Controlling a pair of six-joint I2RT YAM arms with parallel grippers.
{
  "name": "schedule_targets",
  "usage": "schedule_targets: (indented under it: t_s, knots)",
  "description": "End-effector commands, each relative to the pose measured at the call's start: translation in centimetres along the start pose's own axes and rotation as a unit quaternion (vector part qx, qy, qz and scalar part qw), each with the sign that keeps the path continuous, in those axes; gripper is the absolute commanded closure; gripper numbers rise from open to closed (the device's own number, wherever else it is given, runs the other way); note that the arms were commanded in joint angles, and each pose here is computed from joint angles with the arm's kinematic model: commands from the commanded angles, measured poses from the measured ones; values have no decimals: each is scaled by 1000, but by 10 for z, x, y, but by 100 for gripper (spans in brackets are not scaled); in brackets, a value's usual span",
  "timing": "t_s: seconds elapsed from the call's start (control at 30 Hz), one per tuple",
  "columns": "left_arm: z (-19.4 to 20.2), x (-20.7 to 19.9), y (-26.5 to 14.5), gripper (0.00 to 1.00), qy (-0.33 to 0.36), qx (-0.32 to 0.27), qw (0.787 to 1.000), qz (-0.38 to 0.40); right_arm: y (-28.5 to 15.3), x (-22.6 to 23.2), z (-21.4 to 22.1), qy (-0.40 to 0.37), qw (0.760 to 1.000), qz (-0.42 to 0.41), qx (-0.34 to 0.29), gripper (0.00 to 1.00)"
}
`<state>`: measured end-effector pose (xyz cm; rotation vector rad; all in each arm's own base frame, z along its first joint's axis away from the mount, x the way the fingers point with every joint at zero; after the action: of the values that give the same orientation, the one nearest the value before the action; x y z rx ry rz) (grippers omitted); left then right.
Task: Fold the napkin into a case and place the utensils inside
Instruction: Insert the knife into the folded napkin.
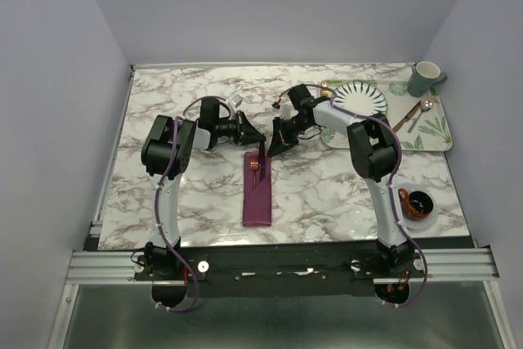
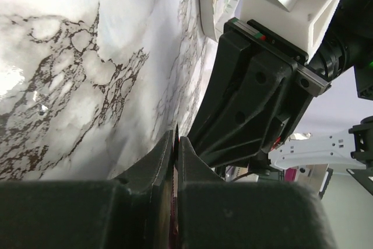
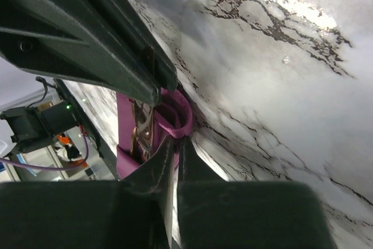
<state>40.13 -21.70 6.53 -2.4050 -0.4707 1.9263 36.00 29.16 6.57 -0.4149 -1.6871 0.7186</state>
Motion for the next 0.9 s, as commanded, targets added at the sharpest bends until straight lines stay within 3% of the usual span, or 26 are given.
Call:
schedule_targets:
  t_s: [0.0,0.87]
  knots:
    - [-2,-26,-3,88,35,9,999,14,7,-12,-5,9,1000,13,-7,99]
    - [33,-41,-7,88,43,37,998,21,5,-13,-13,15,999,38,-27,99]
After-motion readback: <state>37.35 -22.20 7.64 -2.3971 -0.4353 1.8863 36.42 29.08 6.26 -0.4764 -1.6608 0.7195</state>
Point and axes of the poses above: each gripper's point midway between its finger pads, its own y axis out along the fingers, its own x axis along the line the jaws close on, z = x × y, the point moved 5 cm from there along -y, back along the fingers, and after that the axes turned 3 degrees about y, right-handed, at the moved point
